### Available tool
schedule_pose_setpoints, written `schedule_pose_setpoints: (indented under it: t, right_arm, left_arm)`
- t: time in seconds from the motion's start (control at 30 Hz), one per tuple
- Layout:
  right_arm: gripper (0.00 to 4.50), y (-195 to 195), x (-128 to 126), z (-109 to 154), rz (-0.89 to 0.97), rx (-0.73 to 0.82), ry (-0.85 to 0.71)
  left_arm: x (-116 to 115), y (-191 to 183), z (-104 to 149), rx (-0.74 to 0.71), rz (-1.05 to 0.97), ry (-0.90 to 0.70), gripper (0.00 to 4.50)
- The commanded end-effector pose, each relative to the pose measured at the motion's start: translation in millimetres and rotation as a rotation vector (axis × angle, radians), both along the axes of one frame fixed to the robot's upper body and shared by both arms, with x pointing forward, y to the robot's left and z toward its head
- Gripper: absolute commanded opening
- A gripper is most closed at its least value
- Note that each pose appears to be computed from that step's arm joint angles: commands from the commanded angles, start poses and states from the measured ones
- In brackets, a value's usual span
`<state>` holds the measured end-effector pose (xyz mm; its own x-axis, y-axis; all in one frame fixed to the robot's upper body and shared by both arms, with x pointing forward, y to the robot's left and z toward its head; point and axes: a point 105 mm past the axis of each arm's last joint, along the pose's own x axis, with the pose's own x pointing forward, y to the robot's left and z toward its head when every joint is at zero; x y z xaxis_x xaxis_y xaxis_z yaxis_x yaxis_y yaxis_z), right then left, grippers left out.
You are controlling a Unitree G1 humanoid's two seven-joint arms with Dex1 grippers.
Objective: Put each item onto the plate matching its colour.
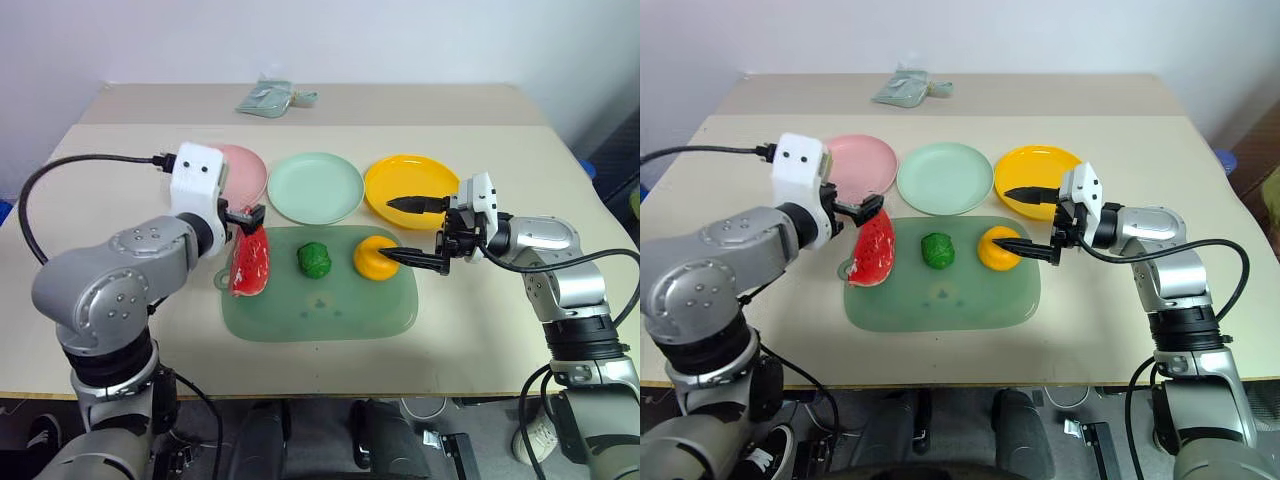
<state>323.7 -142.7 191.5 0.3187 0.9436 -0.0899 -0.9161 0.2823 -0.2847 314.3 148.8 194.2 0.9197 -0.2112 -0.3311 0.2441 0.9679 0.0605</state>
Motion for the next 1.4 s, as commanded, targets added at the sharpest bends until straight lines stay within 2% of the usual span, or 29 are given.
schedule_pose_setpoints:
  t: [0.03,0.23,0.53,0.63,0.83,1.17,1.3,1.4]
  right_arm:
    - [4.45,0,-3,12,0.003,0.017,-0.055]
    - [4.45,0,-3,11,-0.001,0.022,-0.049]
    - [4.45,1,-7,8,-0.022,0.032,-0.042]
    - [4.5,1,-8,8,-0.029,0.034,-0.043]
    - [4.5,0,-9,9,-0.039,0.032,-0.048]
    - [4.5,-1,-9,6,-0.047,0.028,-0.041]
    - [4.5,1,-9,6,-0.043,0.031,-0.042]
    - [4.5,1,-10,6,-0.04,0.032,-0.041]
  left_arm:
    - [-3,6,3,0.004,0.042,-0.027,4.5]
    - [-6,11,-9,0.041,0.078,-0.009,4.5]
    - [-3,5,-21,0.018,0.07,0.018,4.5]
    - [-1,3,-22,0.025,0.059,0.013,3.78]
    - [0,-2,-25,0.033,0.026,0.018,1.0]
    - [-1,0,-23,0.044,0.021,0.002,1.0]
    - [-4,-1,-21,0.055,0.01,-0.008,0.14]
    - [-5,0,-20,0.061,0.007,-0.013,0.14]
